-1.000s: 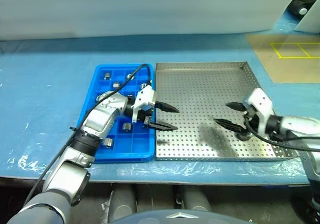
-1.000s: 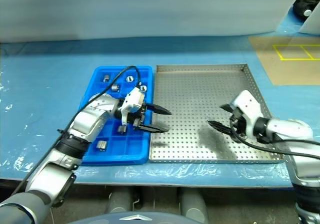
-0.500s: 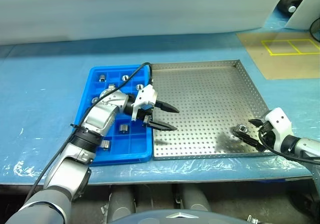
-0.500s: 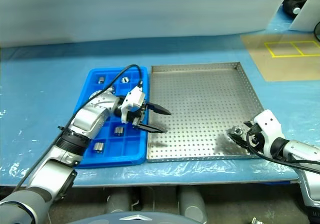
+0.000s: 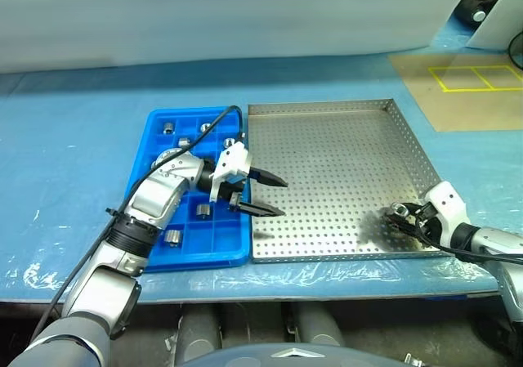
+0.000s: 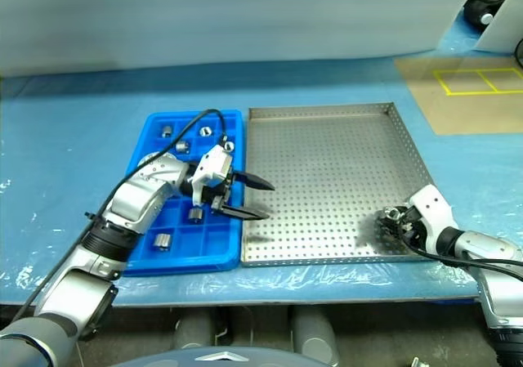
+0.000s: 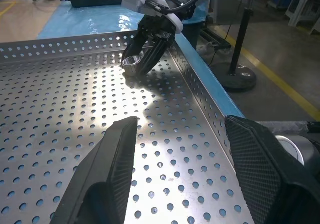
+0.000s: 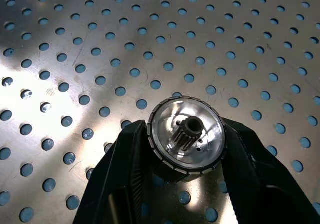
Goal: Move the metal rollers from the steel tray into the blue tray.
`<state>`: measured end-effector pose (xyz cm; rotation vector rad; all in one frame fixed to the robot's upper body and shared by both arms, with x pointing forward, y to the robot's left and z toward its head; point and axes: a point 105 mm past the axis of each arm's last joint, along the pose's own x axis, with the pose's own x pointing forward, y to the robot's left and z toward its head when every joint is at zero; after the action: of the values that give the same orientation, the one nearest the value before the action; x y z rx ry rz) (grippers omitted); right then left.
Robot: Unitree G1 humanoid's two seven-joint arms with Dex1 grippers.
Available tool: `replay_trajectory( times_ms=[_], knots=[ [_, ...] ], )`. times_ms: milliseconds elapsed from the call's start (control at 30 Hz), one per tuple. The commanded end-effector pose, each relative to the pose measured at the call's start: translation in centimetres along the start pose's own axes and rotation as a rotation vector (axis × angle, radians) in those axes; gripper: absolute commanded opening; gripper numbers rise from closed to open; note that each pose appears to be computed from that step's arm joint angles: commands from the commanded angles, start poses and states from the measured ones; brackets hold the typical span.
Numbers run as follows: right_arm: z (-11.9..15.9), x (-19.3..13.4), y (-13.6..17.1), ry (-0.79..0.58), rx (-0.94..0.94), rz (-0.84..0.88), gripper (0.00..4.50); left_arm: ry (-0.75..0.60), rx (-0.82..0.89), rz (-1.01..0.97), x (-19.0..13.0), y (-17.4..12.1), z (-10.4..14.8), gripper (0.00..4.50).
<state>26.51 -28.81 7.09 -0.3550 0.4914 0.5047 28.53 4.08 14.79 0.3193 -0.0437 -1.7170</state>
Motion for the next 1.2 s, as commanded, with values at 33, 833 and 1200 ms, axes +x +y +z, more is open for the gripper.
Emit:
replay_trajectory(
  times_ms=[33,833,1200],
  knots=[
    [-0.4,0.2,-0.3,0.021,-0.019,-0.025,1.72,-0.01,0.033,0.01,-0.5,0.1,0.4,2.94],
    [15.2,5.0,12.8,-0.317,-0.262,0.64,1.72,0.133,0.061,0.271,-8.3,0.5,1.2,2.94],
    [16.1,6.7,19.0,-0.284,-0.337,1.085,1.72,0.199,-0.053,0.43,-9.8,-5.3,1.4,2.94]
  ],
)
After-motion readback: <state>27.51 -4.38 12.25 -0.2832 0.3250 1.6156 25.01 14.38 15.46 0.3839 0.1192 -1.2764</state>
